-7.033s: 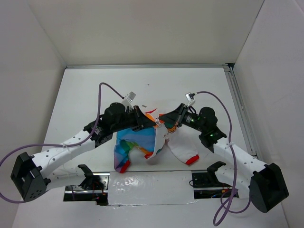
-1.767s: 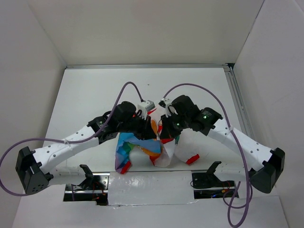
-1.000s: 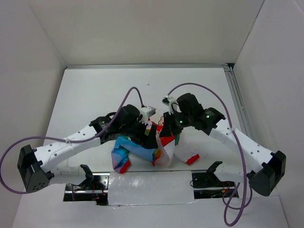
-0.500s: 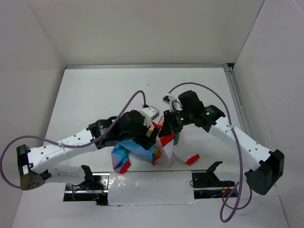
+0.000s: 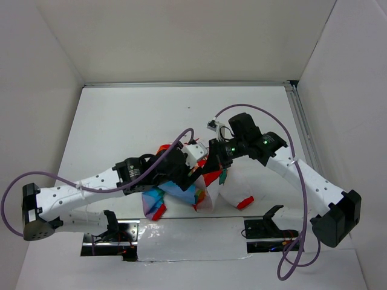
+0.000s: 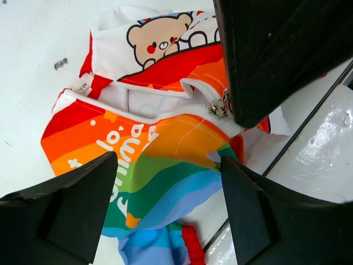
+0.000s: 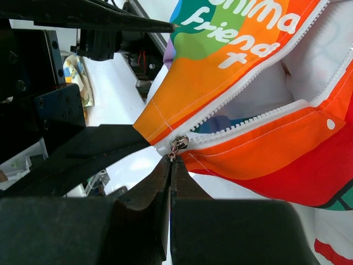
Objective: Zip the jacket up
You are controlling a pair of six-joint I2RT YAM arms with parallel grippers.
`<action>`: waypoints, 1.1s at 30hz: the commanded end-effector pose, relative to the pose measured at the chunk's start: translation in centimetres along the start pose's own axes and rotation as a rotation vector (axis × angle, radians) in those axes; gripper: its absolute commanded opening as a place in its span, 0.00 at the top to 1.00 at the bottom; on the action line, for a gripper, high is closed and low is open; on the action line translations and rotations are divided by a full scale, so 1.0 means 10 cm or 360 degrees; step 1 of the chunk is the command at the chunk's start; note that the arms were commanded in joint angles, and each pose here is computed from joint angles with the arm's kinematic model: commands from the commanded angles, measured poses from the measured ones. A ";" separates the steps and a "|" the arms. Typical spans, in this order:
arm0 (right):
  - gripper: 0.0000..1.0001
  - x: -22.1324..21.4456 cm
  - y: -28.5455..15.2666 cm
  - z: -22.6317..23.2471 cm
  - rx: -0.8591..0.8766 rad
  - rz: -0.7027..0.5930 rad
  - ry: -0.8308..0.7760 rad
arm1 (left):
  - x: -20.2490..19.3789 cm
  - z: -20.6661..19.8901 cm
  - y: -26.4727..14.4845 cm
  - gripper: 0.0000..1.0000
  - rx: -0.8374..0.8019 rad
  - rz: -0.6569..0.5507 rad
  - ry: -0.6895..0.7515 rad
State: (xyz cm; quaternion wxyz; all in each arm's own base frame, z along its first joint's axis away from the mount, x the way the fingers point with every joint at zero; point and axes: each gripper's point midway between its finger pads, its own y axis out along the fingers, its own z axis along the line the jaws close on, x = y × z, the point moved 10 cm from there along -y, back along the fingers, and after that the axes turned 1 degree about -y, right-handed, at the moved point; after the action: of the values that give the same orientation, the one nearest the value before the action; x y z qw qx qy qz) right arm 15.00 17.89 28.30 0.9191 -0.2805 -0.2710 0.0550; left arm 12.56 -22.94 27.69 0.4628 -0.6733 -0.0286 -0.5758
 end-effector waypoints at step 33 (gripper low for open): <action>1.00 0.24 -0.15 0.05 0.0155 -0.0145 -0.0012 | 0.12 -0.07 0.00 1.00 -0.0163 -0.0360 0.0118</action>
State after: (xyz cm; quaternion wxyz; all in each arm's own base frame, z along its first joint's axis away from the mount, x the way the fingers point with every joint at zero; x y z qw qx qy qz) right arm 16.00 17.73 28.18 0.9294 -0.2705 -0.2460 0.0503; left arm 12.86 -24.21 27.31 0.3958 -0.6612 -0.0263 -0.6368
